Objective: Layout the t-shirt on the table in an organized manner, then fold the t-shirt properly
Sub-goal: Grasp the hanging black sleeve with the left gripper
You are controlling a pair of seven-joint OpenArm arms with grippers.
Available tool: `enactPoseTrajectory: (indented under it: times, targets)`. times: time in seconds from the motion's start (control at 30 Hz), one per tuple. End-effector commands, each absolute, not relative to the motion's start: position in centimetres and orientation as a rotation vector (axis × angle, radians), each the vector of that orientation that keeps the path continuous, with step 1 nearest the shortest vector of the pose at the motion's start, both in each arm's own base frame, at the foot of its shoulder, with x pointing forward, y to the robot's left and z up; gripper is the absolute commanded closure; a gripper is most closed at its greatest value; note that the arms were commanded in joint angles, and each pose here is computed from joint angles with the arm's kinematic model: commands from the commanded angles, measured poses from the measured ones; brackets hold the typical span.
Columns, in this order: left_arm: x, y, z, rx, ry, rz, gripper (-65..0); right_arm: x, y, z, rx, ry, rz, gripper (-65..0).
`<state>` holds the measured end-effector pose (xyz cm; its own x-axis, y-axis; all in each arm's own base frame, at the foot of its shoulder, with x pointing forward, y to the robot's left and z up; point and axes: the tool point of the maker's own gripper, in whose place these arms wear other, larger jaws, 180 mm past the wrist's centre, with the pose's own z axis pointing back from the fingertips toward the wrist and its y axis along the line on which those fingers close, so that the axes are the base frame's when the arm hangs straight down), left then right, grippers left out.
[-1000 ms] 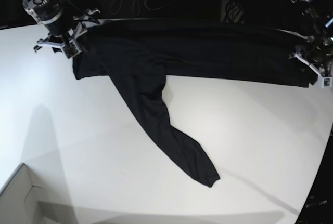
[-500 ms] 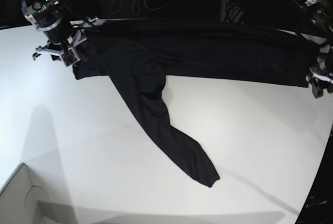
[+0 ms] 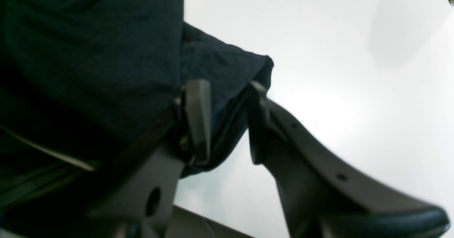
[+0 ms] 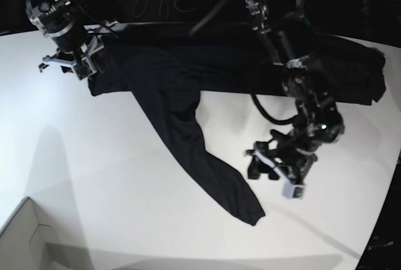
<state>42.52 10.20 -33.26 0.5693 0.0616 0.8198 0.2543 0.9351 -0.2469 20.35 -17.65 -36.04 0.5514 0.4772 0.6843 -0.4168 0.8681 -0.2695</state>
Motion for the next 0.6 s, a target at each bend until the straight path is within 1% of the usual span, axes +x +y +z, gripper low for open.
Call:
enactPoseTrajectory:
  times: [0.0, 0.1, 0.27, 0.4, 0.57]
  targets:
    - [44.5, 10.4, -30.9, -0.345, -1.038, -0.137, -32.0, 20.8, -17.6, -35.2, -0.08, -0.871, 0.526, -18.6]
    - [45.3, 6.7, -32.5, -0.382, -0.997, -0.172, -32.0, 20.7, -17.6, -35.2, -0.081, -0.869, 0.527, -18.6]
    - [45.9, 2.3, -35.2, -0.475, -0.976, -0.004, -32.0, 20.7, -17.6, -35.2, -0.082, -0.868, 0.528, -18.6]
    - [45.0, -1.5, -37.0, -0.546, -0.935, -0.022, -32.0, 20.8, -17.7, -35.2, -0.082, -0.869, 0.527, -18.6]
    - [44.8, -2.3, -37.3, -0.561, -0.944, -0.031, -32.0, 20.8, -17.7, -35.2, -0.085, -0.869, 0.531, -18.6]
